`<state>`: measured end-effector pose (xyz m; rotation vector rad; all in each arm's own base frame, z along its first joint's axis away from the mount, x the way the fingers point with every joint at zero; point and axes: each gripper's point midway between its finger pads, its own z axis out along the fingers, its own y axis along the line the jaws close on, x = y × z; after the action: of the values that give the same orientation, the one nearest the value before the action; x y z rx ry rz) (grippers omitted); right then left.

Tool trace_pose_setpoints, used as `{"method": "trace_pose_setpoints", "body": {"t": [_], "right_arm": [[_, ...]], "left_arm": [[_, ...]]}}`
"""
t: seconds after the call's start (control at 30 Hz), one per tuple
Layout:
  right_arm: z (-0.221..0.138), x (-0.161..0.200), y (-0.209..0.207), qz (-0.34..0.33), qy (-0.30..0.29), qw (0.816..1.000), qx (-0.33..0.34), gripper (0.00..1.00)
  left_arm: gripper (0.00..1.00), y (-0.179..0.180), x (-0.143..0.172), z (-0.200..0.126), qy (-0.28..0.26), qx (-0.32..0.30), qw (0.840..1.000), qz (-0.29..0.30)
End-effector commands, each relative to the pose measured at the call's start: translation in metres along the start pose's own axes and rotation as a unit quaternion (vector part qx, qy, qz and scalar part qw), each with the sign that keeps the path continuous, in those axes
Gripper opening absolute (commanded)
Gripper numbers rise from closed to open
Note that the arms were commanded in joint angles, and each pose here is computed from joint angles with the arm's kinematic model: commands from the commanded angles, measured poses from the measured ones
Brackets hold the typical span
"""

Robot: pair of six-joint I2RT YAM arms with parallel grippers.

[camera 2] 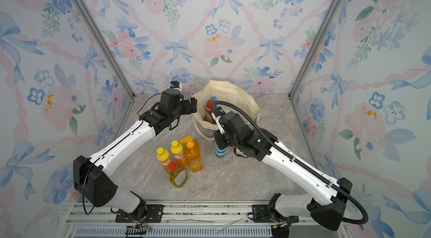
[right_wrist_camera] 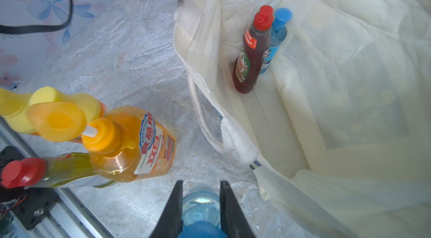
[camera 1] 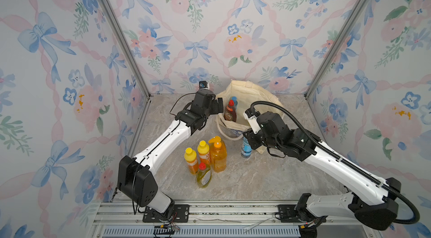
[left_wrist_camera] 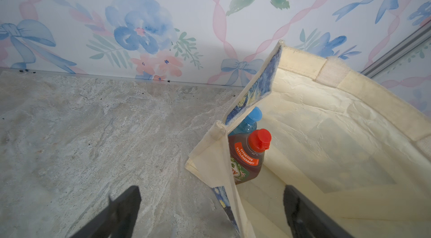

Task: Pack dish soap into the shopping bag
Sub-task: Pick up the bottle of dish soap at the center of the board, then place the bottle of dish soap in the shopping bag.

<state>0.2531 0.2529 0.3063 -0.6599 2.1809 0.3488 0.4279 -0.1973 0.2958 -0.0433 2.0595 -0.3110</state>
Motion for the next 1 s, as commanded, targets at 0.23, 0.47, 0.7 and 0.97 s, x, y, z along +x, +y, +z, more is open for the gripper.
{"method": "trace_pose_setpoints", "body": {"t": [0.23, 0.47, 0.7, 0.97], "right_arm": [[-0.116, -0.086, -0.049, 0.025, -0.116, 0.993, 0.015, 0.0], [-0.13, -0.124, -0.083, 0.057, -0.156, 0.985, 0.053, 0.0], [-0.105, -0.161, -0.098, 0.061, -0.169, 0.982, 0.062, 0.0], [-0.031, -0.186, -0.112, 0.057, -0.167, 0.981, 0.075, 0.0]], "left_arm": [[0.92, 0.006, 0.014, -0.001, 0.023, 0.009, 1.0, 0.014], [0.89, -0.004, 0.024, -0.001, 0.043, 0.041, 0.998, 0.022], [0.84, -0.015, 0.035, 0.0, 0.067, 0.076, 0.994, 0.03], [0.67, -0.014, 0.046, 0.011, 0.097, 0.099, 0.99, 0.035]]}}
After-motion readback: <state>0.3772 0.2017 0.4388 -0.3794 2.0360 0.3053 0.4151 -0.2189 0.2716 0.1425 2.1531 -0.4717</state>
